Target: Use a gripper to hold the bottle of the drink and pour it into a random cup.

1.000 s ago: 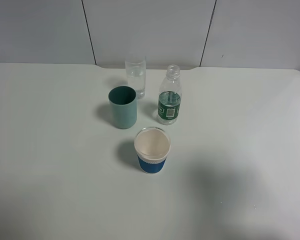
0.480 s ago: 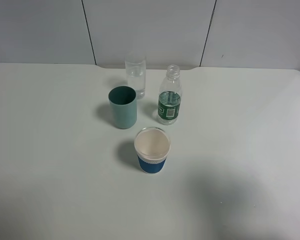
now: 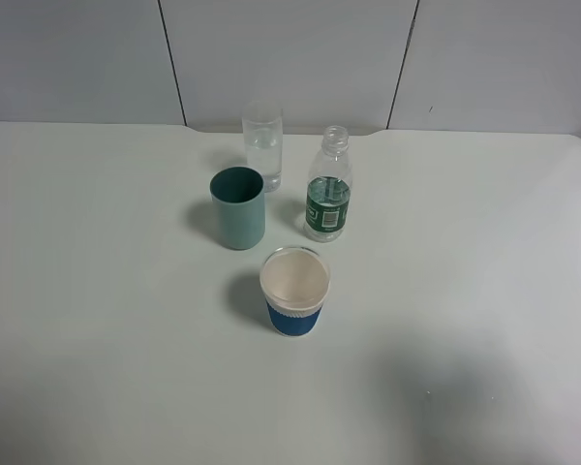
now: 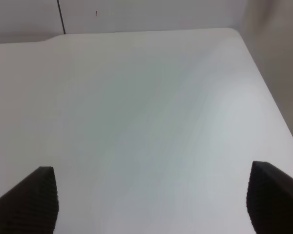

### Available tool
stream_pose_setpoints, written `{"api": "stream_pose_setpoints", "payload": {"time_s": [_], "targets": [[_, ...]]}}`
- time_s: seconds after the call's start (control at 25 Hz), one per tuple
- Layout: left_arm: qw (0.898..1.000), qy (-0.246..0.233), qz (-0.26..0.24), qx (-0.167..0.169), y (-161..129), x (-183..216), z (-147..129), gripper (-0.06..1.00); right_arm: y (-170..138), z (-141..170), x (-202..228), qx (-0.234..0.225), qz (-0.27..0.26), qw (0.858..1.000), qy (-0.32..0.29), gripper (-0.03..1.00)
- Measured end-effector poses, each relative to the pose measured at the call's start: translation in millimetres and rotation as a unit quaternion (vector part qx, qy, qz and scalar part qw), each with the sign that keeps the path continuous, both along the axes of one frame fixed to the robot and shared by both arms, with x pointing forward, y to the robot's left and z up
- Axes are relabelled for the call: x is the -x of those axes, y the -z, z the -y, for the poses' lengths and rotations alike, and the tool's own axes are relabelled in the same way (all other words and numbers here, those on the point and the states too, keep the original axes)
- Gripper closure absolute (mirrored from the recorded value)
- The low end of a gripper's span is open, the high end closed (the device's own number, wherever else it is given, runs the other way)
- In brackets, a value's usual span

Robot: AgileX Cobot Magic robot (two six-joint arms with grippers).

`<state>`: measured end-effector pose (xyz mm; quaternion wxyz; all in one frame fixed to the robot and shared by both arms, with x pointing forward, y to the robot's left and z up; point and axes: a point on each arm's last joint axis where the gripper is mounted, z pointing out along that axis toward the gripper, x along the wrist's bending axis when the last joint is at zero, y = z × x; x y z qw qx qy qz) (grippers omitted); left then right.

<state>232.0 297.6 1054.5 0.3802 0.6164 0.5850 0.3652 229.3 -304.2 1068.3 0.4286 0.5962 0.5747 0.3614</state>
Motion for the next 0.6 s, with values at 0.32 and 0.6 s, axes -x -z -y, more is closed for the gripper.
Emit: {"api": "stream_pose_setpoints", "payload": {"time_s": [0.32, 0.6], "targets": [[1.0, 0.0, 0.0, 0.0, 0.0, 0.0, 0.0, -0.05, 0.1, 0.0, 0.0, 0.0, 0.0, 1.0, 0.0, 0.2], [1.0, 0.0, 0.0, 0.0, 0.0, 0.0, 0.0, -0.05, 5.3, 0.1, -0.2, -0.002, -0.02, 1.0, 0.001, 0.2]]}}
